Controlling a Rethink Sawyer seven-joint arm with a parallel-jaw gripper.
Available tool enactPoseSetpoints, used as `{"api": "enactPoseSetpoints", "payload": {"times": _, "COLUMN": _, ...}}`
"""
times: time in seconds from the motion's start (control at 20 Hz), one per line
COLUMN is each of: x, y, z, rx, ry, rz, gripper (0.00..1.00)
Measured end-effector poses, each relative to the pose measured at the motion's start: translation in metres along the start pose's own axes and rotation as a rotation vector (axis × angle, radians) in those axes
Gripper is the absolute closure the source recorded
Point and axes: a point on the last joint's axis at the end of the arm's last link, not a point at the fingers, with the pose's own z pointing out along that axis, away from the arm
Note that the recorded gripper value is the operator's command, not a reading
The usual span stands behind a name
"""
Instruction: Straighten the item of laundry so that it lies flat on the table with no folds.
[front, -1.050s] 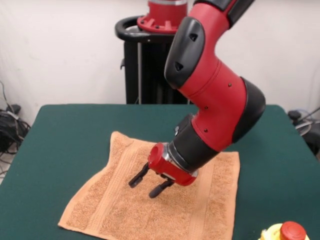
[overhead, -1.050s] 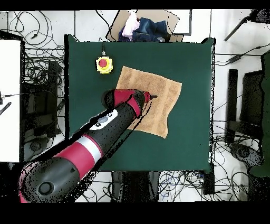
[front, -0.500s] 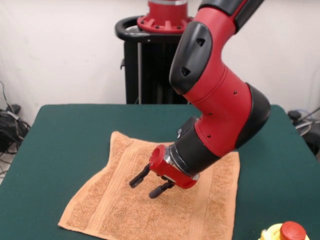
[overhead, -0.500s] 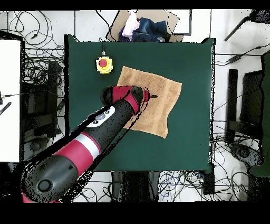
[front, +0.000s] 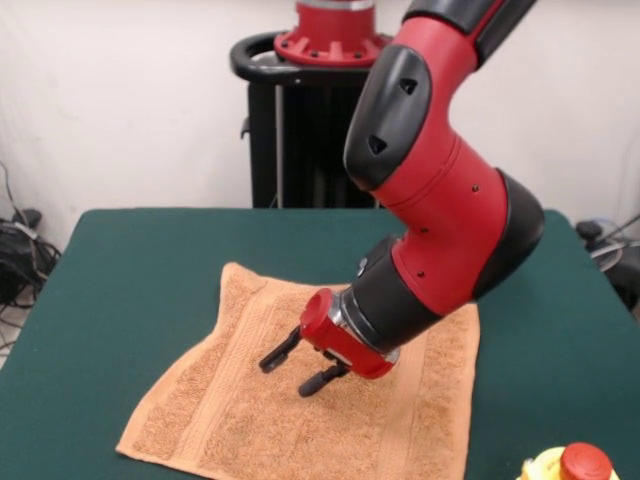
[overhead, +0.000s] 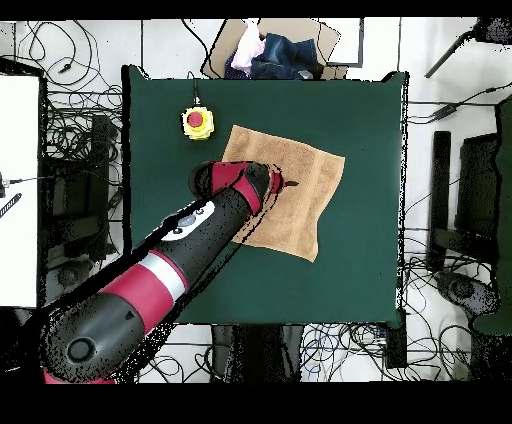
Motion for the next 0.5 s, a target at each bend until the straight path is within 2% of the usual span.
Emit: {"api": "enactPoseSetpoints", "payload": {"times": 0.5, "x": -0.0024, "y": 0.0038, "z": -0.0004, "rx": 0.026, "ry": 0.022, "rz": 0.039, "gripper": 0.0}}
